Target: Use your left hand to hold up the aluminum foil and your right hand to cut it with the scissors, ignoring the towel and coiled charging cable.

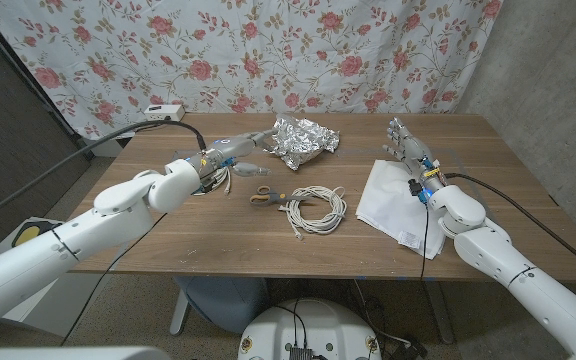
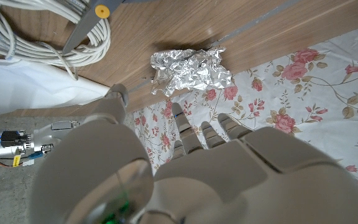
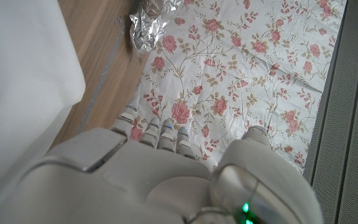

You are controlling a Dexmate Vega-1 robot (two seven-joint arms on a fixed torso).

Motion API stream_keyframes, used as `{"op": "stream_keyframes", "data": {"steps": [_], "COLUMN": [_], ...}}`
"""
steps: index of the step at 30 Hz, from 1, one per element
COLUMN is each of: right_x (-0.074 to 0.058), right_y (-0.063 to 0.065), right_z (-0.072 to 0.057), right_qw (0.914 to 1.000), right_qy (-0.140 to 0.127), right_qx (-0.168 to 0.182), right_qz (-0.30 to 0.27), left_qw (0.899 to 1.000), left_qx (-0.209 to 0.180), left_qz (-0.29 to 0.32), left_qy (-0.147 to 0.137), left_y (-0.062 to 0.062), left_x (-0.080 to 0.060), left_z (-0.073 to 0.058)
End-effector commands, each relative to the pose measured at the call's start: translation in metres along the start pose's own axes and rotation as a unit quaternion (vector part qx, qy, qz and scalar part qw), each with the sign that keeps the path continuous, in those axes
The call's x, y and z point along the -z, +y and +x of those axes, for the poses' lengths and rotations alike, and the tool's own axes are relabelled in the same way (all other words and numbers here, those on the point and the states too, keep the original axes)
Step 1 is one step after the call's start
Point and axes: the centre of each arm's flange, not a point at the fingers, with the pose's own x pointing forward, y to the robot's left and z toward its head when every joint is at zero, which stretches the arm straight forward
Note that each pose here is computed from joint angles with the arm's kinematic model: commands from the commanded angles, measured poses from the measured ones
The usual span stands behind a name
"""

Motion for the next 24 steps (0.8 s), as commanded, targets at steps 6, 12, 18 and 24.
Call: {"op": "stream_keyframes", "data": {"steps": [6, 12, 18, 24], "right_x": [0.001, 0.002, 0.002, 0.001], "right_y": [-0.003, -0.004, -0.004, -0.003], "right_z": [-0.004, -0.004, -0.005, -0.004], "right_qw": [1.0000, 1.0000, 1.0000, 1.0000], "right_qy": [0.001, 0.002, 0.002, 0.002], "right_qx": [0.004, 0.005, 0.006, 0.006], "right_qz": [0.004, 0.007, 0.007, 0.008], "left_qw": [0.999, 0.998, 0.998, 0.997], "left_qx": [0.000, -0.006, -0.003, -0.001], "left_qz": [0.049, 0.061, 0.069, 0.078], "left_qy": [0.005, 0.007, 0.004, 0.000], "left_y": [-0.003, -0.006, -0.007, -0.007], "left_x": [-0.010, -0.014, -0.017, -0.020], "left_z": [0.002, 0.003, 0.005, 0.007]}}
